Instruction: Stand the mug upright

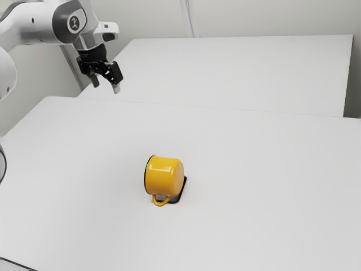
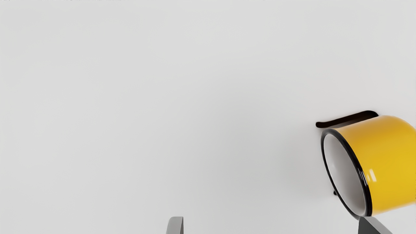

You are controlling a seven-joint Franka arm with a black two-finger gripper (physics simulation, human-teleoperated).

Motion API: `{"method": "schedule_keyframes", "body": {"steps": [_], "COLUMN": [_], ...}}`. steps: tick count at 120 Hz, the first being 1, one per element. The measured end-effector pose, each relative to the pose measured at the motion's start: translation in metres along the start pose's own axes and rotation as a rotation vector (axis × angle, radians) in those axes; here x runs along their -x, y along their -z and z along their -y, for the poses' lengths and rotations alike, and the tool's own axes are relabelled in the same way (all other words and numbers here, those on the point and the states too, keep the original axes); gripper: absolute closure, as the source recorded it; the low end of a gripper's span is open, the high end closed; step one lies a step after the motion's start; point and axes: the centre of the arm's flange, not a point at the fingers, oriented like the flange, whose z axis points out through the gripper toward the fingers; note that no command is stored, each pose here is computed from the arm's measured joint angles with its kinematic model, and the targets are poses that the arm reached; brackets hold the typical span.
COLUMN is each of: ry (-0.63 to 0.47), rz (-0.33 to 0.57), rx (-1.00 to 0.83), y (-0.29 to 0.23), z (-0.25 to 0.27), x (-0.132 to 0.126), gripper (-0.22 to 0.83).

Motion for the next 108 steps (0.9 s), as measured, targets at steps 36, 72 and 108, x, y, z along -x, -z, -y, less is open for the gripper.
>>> {"method": "schedule_keyframes", "body": {"steps": [36, 72, 108], "ry": [0.033, 0.173, 0.324], "rz": [0.018, 0.068, 0.143], "rx": [0.092, 0.398, 0.766], "y": [-0.018, -0.066, -0.118], "z": [-0.005, -0.02, -0.024], "x": [0.038, 0.062, 0.078], "gripper": [0.02, 0.02, 0.03]}}
